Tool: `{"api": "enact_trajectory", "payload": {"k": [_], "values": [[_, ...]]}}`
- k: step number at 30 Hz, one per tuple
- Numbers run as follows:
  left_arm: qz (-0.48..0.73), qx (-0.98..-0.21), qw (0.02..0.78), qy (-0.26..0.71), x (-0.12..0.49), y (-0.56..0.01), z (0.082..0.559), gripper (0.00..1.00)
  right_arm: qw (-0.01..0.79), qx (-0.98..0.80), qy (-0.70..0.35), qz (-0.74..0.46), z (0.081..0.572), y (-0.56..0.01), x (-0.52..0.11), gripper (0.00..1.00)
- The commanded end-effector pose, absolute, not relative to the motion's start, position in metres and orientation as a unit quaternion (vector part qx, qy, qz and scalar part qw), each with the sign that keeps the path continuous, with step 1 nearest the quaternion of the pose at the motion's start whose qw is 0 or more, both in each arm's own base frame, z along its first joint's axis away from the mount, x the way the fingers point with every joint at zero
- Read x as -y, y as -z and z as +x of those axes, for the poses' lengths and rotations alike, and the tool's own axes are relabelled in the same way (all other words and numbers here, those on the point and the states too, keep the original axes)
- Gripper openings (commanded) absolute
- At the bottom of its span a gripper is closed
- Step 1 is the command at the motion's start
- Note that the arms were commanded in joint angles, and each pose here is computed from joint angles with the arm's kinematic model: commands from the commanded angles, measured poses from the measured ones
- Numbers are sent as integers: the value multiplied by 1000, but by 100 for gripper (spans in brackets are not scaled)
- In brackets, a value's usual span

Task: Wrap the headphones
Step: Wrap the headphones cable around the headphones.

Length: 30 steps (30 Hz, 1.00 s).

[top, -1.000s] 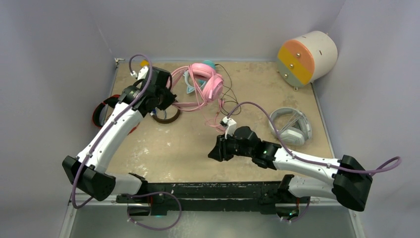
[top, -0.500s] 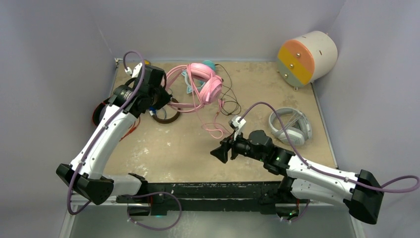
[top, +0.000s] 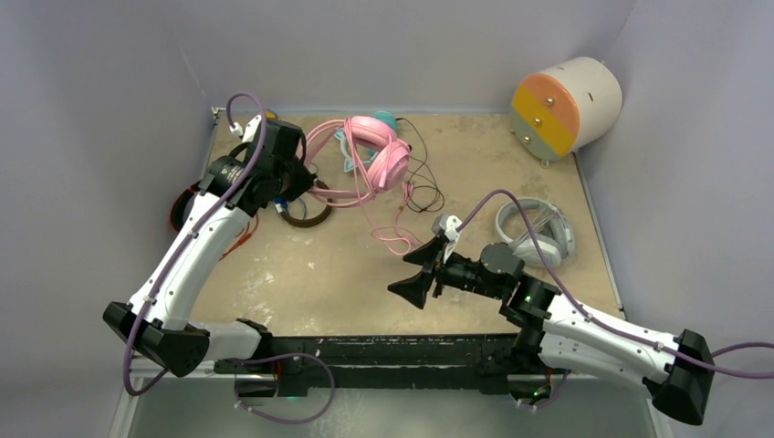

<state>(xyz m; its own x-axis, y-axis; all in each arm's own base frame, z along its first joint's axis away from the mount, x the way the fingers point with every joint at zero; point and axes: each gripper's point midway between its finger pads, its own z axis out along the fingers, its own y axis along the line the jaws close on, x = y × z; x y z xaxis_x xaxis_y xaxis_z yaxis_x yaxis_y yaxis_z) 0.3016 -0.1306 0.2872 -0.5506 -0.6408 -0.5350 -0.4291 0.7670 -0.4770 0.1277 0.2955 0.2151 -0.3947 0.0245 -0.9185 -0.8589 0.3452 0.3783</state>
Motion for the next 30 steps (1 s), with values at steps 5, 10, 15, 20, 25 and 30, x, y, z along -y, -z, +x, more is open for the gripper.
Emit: {"api": "enact_trajectory", "payload": {"k": [5,10,15,20,25,30], "values": [[-314,-829,422,190,128,-336,312,0,491,-646,-472,-344,119,-227,-281,88],[-304,-829,428,192,126,-343,310,0,510,-655,-457,-318,124,-214,-268,87],[-309,-828,429,186,119,-346,311,0,513,-689,-434,-272,136,-186,-257,84],[-309,-828,427,193,119,-348,309,0,510,-745,-385,-193,160,-148,-244,76],[-309,-826,429,195,117,-353,306,0,504,-777,-344,-156,175,-118,-237,70],[-309,-825,429,198,116,-355,302,0,512,-784,-324,-133,191,-112,-232,67]]}}
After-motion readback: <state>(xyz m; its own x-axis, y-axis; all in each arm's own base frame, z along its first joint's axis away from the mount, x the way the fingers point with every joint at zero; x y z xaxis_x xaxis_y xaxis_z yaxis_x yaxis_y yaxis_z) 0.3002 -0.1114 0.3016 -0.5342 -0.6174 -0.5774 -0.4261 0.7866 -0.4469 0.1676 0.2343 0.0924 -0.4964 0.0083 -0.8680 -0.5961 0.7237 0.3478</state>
